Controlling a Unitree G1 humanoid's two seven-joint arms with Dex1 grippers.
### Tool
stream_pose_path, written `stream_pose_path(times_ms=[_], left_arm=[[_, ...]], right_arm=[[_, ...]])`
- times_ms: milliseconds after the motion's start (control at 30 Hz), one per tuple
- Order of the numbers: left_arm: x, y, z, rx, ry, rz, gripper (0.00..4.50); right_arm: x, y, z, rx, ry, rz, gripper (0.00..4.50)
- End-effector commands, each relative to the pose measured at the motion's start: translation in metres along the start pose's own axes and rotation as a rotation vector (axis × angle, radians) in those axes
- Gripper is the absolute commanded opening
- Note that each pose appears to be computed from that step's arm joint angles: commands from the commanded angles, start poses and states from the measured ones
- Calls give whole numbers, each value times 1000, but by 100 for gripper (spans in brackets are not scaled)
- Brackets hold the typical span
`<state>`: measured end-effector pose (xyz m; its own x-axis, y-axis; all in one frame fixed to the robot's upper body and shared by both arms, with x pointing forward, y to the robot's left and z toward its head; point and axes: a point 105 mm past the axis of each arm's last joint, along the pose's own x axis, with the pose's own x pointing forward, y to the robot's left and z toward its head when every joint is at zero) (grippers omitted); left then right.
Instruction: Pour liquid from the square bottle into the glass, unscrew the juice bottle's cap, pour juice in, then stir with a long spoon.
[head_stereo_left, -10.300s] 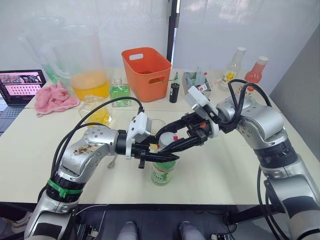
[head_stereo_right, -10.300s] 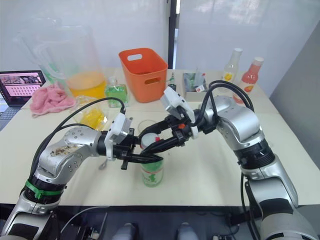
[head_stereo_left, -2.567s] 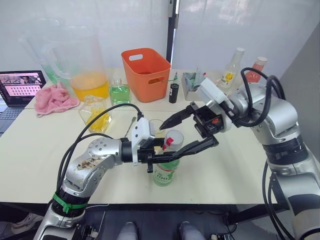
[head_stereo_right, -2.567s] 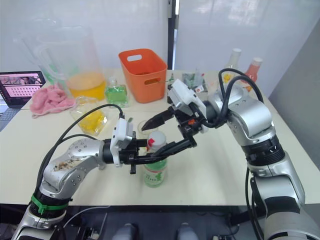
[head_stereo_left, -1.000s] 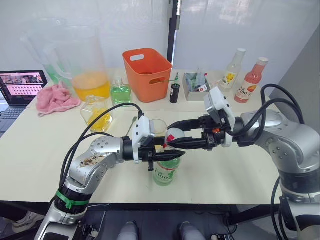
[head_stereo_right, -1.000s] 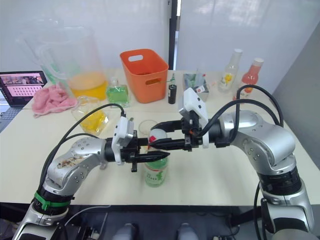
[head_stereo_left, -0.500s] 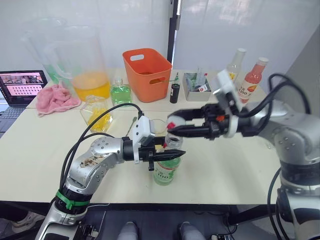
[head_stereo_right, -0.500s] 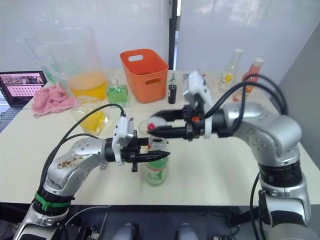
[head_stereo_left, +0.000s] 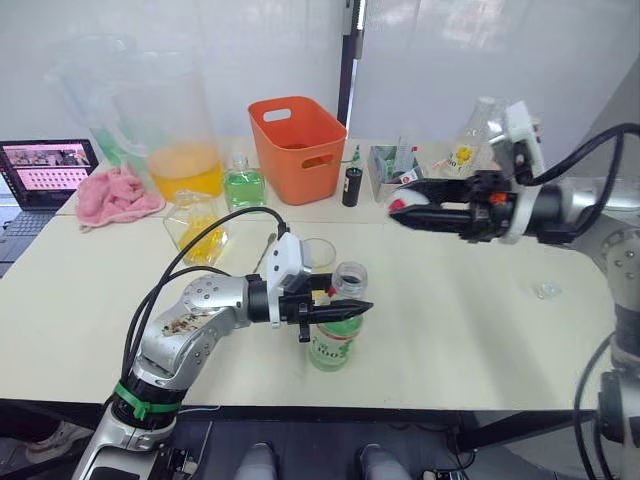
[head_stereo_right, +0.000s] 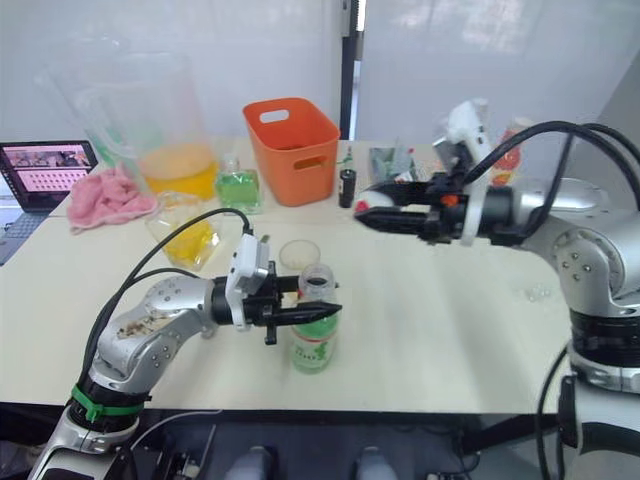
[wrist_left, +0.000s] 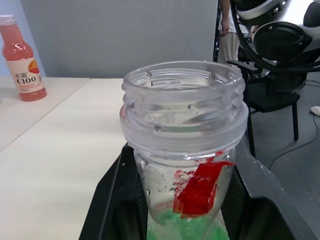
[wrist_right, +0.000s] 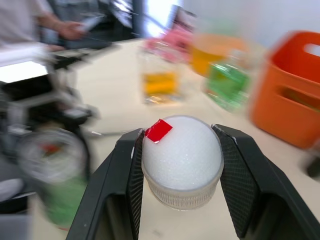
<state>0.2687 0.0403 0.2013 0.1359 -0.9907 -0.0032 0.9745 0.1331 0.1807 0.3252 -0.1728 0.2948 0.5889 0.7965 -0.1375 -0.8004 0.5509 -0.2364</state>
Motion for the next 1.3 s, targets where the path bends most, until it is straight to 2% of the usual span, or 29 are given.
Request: stream_pose_path(times_ms=[33,100,267,533,833,1100,1167,1200,1300], left_arm=[[-1,2,-9,-4,38,26,128],[-1,2,-9,-3,40,28,128],[-1,3,-9,1,41,36,128],[-1,4,-9,7,42,46,128],[-3,4,-8,8,45,59,128],[-4,4,-7,6,46,60,128],[-4,4,-7,7,46,60,128],[-4,4,-7,8,46,59,128],[-4,4,-7,8,45,57,128]], right_arm=[[-33,-45,-12,-39,21,-257,163],[-42,-55,-25,-34,38,-321,163],[-62,-75,-86,45,110,-516,163],[-69,-91,-154,150,141,-744,163],[-73,-97,-201,237,203,-878,163],[-72,-97,-211,258,206,-904,163],[-71,-98,-206,258,182,-910,267],[-72,-99,-202,255,168,-914,288],[-73,-102,-188,236,134,-915,396]])
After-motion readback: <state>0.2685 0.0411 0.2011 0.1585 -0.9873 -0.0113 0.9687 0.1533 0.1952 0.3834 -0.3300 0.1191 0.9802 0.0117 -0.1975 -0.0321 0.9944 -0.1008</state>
